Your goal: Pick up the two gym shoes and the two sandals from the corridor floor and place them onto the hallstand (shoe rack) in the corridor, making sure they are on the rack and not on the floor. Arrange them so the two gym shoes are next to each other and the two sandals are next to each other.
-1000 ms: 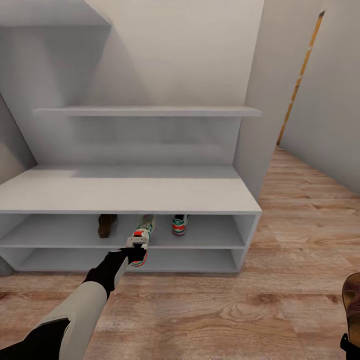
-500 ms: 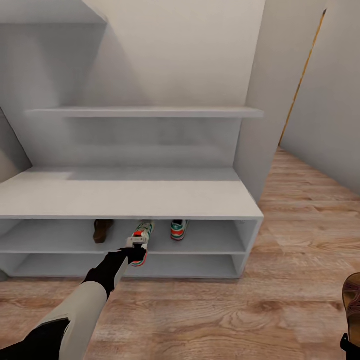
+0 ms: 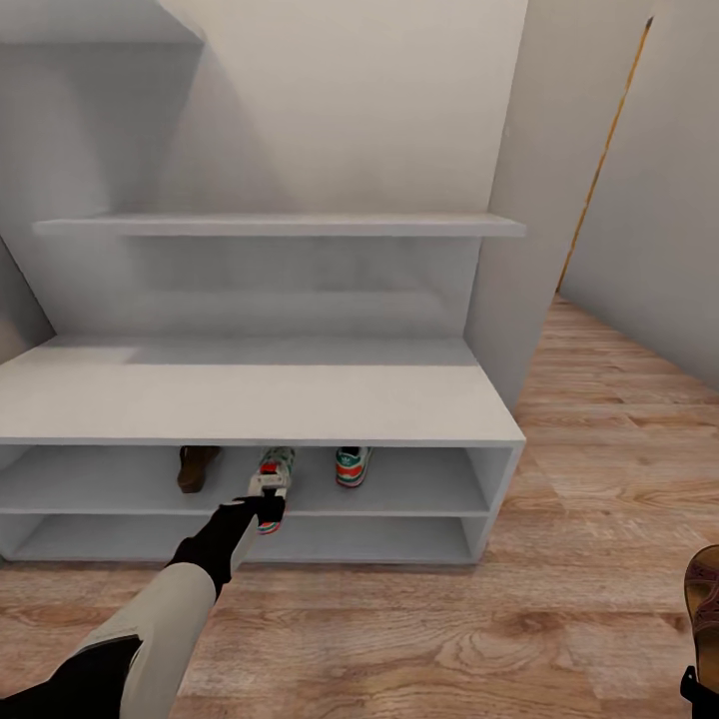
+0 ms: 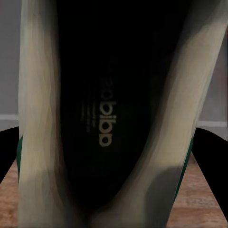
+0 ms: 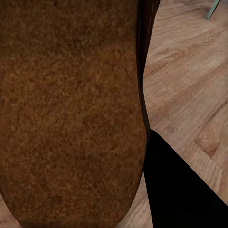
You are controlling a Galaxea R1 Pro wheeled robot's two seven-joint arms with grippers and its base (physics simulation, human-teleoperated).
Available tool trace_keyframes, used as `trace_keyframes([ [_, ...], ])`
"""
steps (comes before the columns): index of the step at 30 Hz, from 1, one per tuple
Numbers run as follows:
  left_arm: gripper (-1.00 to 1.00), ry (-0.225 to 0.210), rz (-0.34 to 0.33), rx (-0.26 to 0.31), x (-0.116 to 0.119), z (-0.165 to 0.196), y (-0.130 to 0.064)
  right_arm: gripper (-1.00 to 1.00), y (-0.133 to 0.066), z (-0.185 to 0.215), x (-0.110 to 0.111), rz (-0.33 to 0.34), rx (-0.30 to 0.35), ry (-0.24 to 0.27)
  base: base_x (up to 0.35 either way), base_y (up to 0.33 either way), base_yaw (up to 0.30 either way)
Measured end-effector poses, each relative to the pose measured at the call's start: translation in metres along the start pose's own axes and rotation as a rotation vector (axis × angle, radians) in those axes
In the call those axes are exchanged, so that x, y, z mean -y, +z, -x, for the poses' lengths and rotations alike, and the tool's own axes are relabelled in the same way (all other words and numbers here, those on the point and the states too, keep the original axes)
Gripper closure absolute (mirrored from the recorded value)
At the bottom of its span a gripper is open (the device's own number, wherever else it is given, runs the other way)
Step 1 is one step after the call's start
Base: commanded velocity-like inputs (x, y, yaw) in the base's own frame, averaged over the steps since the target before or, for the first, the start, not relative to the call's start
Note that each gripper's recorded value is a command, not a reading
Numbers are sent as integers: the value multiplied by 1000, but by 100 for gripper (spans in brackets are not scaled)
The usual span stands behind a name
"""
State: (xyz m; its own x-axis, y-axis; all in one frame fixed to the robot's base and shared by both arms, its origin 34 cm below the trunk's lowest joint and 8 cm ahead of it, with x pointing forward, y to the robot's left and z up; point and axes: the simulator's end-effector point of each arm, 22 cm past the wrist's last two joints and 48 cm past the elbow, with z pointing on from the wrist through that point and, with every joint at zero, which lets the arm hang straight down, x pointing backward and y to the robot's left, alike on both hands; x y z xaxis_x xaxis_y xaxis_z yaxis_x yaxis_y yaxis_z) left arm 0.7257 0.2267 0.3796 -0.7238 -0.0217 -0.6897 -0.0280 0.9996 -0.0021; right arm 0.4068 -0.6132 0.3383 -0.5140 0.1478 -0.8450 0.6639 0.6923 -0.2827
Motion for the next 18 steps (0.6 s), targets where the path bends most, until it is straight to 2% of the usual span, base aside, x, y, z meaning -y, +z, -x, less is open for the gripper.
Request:
trace_keyframes([
  [18, 100, -1, -9, 0, 5, -1, 0, 100, 0, 0, 0, 0, -1, 0, 71, -39, 0],
])
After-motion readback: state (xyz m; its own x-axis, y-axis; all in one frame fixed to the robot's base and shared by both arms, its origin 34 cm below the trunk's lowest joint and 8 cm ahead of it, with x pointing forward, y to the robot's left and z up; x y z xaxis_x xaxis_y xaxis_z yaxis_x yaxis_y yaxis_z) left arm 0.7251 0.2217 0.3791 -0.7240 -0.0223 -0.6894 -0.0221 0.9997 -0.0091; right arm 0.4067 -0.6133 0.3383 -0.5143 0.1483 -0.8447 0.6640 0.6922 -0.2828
